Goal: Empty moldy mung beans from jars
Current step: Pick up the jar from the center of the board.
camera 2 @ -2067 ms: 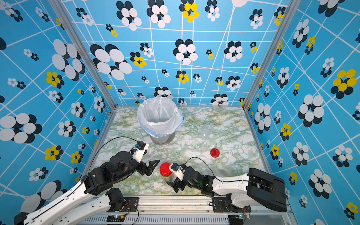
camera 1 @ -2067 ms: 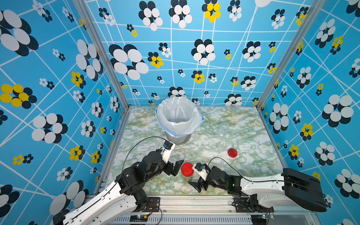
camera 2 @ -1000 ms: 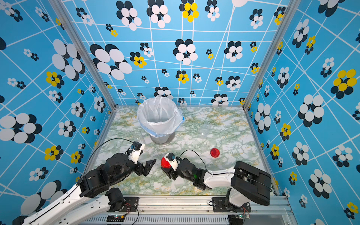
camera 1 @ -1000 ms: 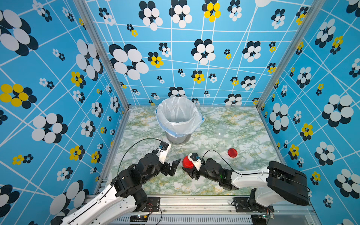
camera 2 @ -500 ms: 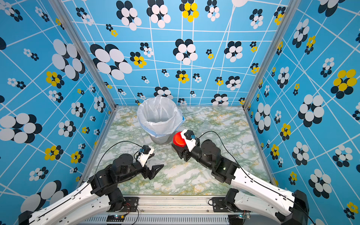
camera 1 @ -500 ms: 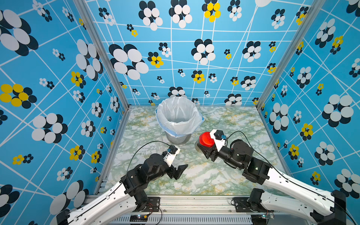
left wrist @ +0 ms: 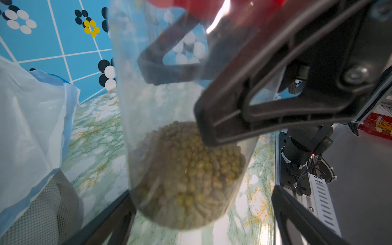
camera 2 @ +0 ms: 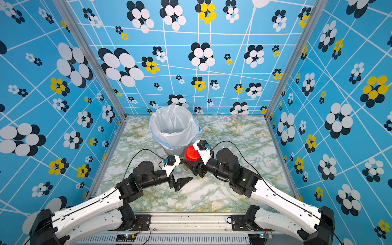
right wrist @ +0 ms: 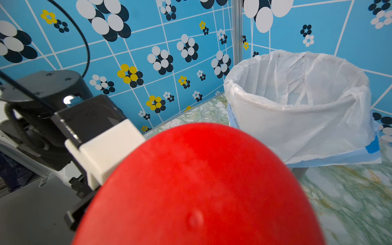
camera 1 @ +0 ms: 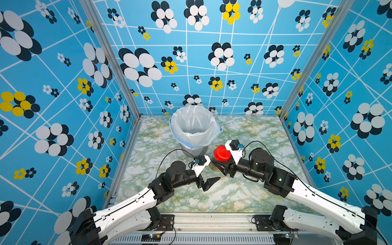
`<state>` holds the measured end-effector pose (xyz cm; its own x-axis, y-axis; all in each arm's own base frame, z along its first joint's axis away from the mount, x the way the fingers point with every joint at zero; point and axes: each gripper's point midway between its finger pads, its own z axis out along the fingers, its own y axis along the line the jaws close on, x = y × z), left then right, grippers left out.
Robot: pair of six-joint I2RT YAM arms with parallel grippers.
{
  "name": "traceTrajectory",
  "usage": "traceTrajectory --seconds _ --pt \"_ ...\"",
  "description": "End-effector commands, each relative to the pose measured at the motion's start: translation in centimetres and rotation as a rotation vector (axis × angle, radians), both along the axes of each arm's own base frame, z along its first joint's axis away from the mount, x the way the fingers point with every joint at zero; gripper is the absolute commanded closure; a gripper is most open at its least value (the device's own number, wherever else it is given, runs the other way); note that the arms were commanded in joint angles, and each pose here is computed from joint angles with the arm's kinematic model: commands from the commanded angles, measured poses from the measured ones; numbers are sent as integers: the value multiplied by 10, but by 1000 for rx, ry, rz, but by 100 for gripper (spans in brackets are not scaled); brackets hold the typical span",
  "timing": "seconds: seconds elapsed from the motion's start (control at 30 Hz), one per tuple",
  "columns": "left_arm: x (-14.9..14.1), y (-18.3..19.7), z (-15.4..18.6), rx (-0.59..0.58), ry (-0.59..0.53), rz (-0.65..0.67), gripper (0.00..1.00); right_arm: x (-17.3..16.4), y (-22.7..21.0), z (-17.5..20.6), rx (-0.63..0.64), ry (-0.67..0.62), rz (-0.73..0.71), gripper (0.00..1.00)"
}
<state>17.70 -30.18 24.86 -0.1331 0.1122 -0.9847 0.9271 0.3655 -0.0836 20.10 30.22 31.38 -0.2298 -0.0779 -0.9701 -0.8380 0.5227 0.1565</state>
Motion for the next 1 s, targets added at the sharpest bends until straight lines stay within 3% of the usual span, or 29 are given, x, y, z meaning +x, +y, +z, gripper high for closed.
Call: traceTrajectory --seconds 0.0,0.13,0.27,0.33,0.47,0.6,0.87,0.93,0.97 --pt "0 -8 33 -95 -92 -34 4 -3 6 18 111 2 35 42" --pt "6 -11 43 -129 -120 -23 7 -5 9 15 127 18 53 42" --pt "13 -20 42 -121 -112 -32 18 -6 7 24 165 1 48 42" --pt "15 -22 44 -130 -119 -30 19 -5 9 22 130 19 49 44" --pt "18 -21 48 -140 -133 -25 47 -4 7 16 116 25 38 44" --pt "20 -16 50 -162 -132 -11 62 -3 3 19 127 21 17 43" --pt "27 -9 50 -175 -122 30 58 0 -2 22 129 21 -12 35" --pt "30 -6 50 -174 -116 47 58 1 -7 24 120 16 -31 29" --pt "31 -4 50 -178 -112 56 58 1 -9 26 112 11 -43 22"
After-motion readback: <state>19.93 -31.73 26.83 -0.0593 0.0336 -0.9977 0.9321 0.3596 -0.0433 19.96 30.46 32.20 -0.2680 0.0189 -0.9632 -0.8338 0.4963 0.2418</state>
